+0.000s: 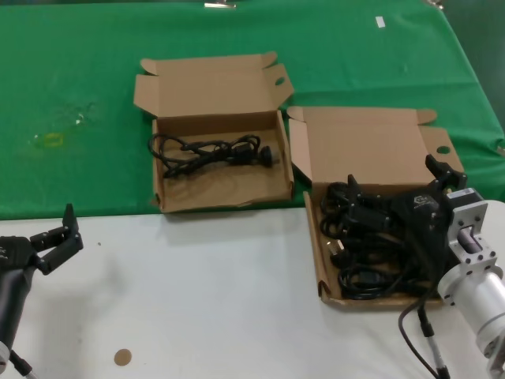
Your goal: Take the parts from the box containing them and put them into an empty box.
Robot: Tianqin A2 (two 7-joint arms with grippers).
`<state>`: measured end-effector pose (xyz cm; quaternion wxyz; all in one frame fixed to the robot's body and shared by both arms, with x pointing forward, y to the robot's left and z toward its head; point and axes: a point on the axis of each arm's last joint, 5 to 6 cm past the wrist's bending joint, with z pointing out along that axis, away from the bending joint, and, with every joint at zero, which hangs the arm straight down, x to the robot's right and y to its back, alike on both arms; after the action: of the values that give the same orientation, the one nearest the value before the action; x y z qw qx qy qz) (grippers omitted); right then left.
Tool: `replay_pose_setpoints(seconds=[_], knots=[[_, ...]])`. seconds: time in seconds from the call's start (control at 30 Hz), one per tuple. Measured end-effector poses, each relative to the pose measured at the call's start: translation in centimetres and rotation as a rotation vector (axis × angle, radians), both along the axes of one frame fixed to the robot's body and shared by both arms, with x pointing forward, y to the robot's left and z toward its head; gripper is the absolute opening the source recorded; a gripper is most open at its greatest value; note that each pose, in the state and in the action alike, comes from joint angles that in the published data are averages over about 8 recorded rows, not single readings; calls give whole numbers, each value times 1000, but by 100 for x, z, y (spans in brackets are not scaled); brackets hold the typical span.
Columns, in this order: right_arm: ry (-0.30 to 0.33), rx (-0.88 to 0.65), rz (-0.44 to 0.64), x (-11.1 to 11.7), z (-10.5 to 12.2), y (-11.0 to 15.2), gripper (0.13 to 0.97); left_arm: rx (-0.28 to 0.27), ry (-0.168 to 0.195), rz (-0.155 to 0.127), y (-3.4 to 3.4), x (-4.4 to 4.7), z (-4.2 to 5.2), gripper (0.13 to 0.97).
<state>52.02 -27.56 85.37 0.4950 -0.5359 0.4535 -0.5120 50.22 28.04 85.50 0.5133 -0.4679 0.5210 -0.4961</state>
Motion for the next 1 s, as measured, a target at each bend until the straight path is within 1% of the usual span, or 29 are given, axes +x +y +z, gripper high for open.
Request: replay_pose_setpoints(seconds=[1.0], knots=[[0, 0, 0, 0, 0, 0, 966, 0, 0, 0, 0, 0, 0, 966]])
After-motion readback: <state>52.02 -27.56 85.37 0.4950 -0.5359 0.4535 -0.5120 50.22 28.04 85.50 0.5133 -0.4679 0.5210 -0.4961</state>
